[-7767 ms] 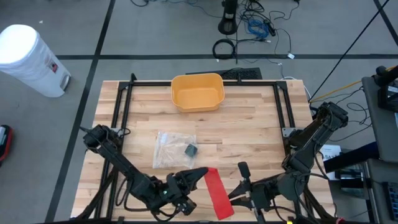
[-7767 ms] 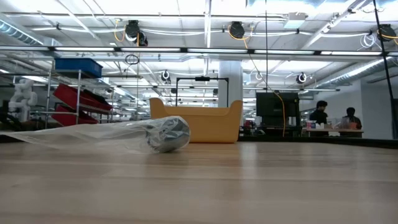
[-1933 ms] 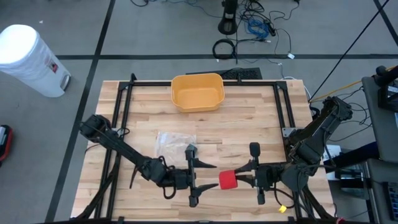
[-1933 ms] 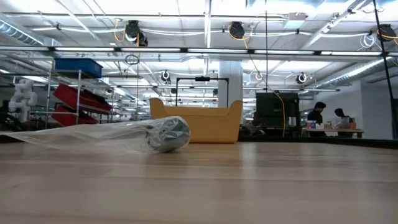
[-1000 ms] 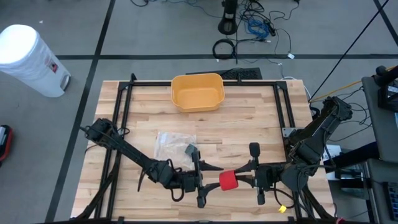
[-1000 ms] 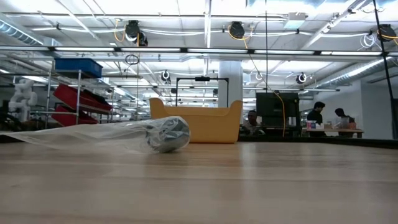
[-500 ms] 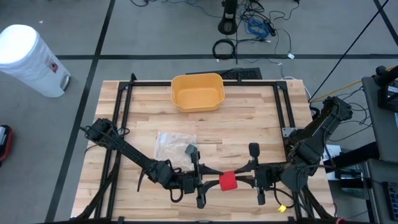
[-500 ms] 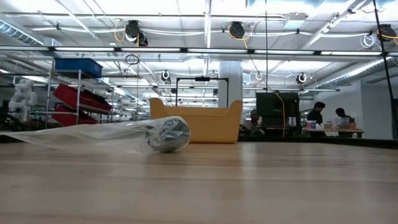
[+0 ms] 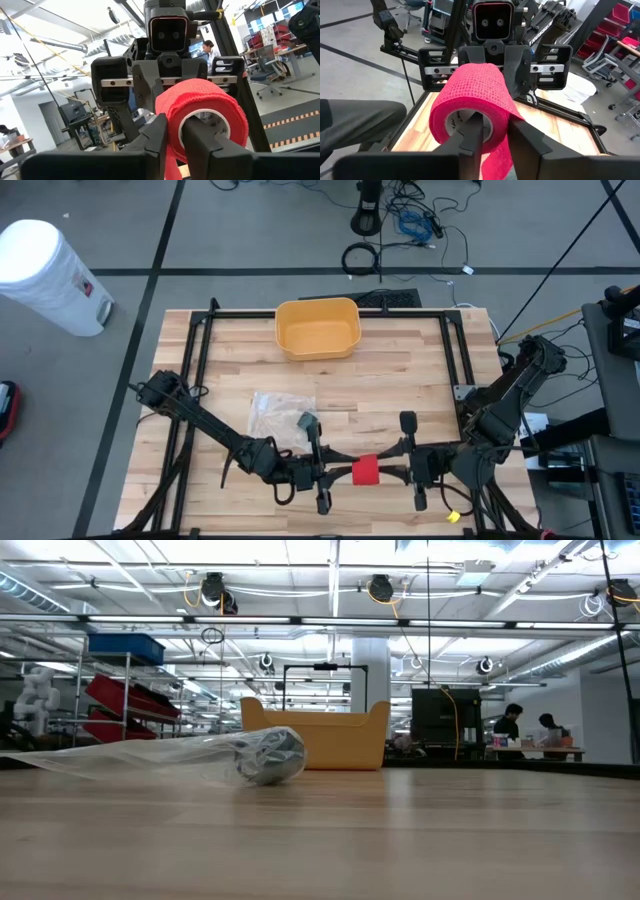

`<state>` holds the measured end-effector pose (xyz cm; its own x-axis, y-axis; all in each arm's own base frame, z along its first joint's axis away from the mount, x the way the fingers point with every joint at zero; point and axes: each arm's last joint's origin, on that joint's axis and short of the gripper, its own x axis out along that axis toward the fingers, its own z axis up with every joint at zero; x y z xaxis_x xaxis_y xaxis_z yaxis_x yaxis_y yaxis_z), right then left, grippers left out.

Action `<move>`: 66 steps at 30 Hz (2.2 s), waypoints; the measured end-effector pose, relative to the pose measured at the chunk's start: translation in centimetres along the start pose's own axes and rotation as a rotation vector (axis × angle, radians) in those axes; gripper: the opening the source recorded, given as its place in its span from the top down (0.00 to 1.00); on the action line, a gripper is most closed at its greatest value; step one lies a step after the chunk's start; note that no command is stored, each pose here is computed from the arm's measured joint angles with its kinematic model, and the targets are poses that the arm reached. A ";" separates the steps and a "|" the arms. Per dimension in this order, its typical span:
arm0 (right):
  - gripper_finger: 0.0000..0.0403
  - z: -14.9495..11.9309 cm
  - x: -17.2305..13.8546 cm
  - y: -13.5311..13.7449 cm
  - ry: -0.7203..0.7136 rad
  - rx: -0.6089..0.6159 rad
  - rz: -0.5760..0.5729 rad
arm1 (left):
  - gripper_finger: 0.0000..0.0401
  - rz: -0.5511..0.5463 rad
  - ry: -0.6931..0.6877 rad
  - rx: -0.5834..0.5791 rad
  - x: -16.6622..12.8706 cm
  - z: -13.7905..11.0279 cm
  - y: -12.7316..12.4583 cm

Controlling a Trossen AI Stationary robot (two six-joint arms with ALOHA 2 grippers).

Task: Roll bandage
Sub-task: Roll the red bandage

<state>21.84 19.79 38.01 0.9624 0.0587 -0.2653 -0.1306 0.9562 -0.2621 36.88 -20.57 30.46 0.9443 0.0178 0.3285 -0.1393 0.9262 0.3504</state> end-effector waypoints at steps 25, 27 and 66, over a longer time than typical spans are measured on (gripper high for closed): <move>0.61 0.8 -3.5 2.6 -0.044 -0.208 -0.012 | 0.87 -0.041 -0.035 -0.010 -0.5 0.7 -0.7; 0.61 0.3 -3.8 3.1 -0.021 -0.301 0.007 | 0.87 -0.039 -0.042 -0.019 -0.6 0.9 -0.7; 0.58 -7.1 6.4 14.2 0.275 -1.856 -0.179 | 0.87 0.001 0.003 -0.720 -4.6 4.9 -4.3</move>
<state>24.42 31.73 26.04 0.9568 -0.2142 -0.1966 -0.2844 -0.5485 -0.7863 31.65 -26.49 31.71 0.9454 0.0185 0.3255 0.0901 0.9446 -0.3155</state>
